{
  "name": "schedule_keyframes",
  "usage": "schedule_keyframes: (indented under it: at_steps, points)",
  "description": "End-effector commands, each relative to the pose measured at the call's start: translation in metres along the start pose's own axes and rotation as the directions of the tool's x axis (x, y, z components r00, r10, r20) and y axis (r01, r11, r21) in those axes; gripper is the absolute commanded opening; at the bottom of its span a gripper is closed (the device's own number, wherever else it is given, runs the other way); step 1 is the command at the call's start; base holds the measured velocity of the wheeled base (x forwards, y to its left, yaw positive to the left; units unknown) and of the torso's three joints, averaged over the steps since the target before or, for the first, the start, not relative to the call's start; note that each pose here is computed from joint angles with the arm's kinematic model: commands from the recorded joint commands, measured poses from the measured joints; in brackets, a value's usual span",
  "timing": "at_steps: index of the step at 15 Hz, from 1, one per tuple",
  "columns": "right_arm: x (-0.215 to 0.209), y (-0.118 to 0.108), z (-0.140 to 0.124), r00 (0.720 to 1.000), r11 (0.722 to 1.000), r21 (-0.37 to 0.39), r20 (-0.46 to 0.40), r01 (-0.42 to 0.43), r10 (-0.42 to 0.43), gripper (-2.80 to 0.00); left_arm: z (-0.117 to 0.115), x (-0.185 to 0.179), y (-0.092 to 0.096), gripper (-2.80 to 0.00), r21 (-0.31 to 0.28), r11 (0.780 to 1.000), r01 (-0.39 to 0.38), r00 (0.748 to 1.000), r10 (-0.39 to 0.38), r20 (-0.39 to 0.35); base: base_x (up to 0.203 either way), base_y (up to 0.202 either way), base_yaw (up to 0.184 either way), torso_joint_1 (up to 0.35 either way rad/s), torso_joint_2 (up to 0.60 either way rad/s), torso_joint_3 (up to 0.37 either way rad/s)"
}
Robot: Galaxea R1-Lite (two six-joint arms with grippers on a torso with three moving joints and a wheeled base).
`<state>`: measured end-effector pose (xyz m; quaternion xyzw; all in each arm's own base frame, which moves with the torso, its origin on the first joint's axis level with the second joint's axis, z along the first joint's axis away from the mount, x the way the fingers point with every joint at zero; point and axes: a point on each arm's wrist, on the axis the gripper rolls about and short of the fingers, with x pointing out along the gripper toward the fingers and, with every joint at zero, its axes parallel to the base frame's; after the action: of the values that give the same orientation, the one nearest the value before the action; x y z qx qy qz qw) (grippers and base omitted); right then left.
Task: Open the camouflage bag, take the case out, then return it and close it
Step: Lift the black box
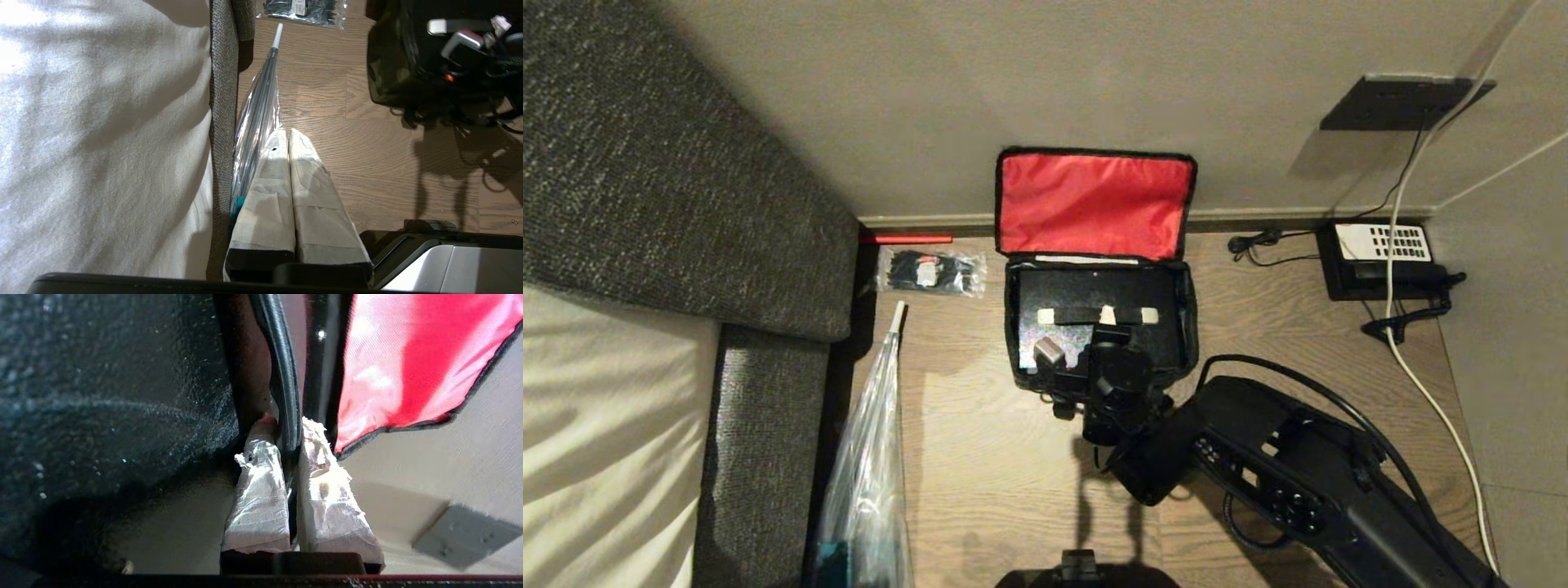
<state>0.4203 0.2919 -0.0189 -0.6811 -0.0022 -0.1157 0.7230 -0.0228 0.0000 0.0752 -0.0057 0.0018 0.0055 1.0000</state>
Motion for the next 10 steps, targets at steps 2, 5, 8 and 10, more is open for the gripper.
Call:
schedule_keyframes:
  at_steps: [2, 5, 8, 10]
  points:
    - [-0.008, -0.054, 0.001, 0.999, 0.999, 0.033, -0.004, 0.042, -0.042, -2.8, 0.0, 0.0, 0.0, -2.8, -0.001, 1.0, -0.001, 1.0, 0.001, 0.001, 0.0, 0.0, 0.0, 0.0, 0.0, 0.0]
    - [-0.021, -0.086, 0.014, 0.997, 0.995, 0.065, 0.007, 0.072, -0.073, -2.8, -0.001, 0.0, 0.0, -2.8, -0.001, 1.0, 0.0, 1.0, 0.0, -0.001, 0.0, 0.0, 0.0, 0.0, 0.0, 0.0]
    - [-0.042, -0.12, 0.025, 0.996, 0.989, 0.123, 0.012, 0.085, -0.088, -2.8, -0.001, 0.0, 0.0, -2.8, -0.001, 1.0, 0.0, 1.0, 0.0, -0.001, 0.0, 0.0, 0.0, 0.0, 0.0, 0.0]
    - [-0.047, -0.127, 0.022, 0.996, 0.989, 0.127, 0.017, 0.082, -0.084, -2.8, -0.001, 0.0, 0.0, -2.8, -0.001, 1.0, -0.001, 1.0, 0.001, -0.001, 0.0, 0.0, 0.0, 0.0, 0.0, 0.0]
